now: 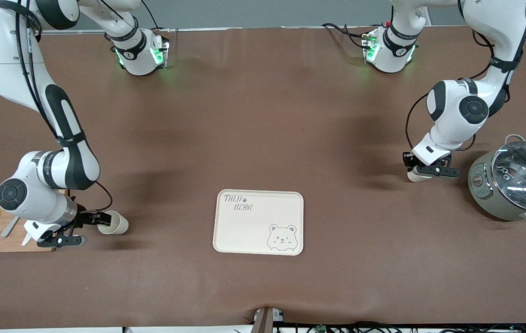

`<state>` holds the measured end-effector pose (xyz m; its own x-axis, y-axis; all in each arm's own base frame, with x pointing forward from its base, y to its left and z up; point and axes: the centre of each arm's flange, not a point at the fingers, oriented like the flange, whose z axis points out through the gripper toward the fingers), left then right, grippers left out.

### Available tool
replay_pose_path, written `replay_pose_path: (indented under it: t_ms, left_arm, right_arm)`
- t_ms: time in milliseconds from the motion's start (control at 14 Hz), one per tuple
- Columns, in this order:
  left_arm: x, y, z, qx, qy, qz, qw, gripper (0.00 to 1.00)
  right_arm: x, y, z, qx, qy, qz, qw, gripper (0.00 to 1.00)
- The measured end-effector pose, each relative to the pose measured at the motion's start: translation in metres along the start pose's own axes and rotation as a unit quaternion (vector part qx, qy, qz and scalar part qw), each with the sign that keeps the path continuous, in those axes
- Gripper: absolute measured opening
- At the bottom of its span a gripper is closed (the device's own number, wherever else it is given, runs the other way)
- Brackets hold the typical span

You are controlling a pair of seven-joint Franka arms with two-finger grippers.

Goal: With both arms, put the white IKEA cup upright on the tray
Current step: 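Close both grippers on the rims of the white cups, then carry the cup with the left gripper over the bear tray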

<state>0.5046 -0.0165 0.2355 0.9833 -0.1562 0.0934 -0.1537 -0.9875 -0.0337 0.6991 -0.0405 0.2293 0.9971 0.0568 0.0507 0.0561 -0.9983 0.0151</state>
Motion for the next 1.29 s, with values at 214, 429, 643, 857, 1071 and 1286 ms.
replay_pose_path:
  t_ms: [214, 429, 643, 857, 1071, 1286]
  left_arm:
    - [0.0, 0.0, -0.002, 0.0, 0.002, 0.0, 1.0, 0.03]
    - [0.003, 0.0, -0.004, 0.001, 0.008, 0.001, 1.0, 0.03]
    - [0.017, 0.007, -0.015, 0.002, 0.025, 0.006, 1.0, 0.03]
    - [0.036, 0.032, -0.029, -0.001, 0.043, 0.0, 0.999, 0.03]
    - [0.061, 0.065, -0.051, -0.005, 0.011, -0.005, 1.0, 0.03]
    - [0.095, 0.095, -0.095, 0.009, -0.018, -0.023, 1.0, 0.03]
  right_arm:
    - [0.0, -0.001, 0.001, 0.0, 0.004, -0.001, 1.0, 1.0]
    - [0.0, -0.002, 0.002, 0.0, 0.006, -0.002, 1.0, 1.0]
    - [-0.001, -0.003, 0.004, 0.0, 0.006, -0.002, 1.0, 1.0]
    - [-0.001, -0.003, 0.006, 0.001, 0.006, -0.002, 1.0, 1.0]
    - [-0.001, -0.003, 0.009, 0.001, 0.007, -0.002, 1.0, 1.0]
    - [-0.002, -0.004, 0.013, 0.001, 0.006, -0.002, 1.0, 1.0]
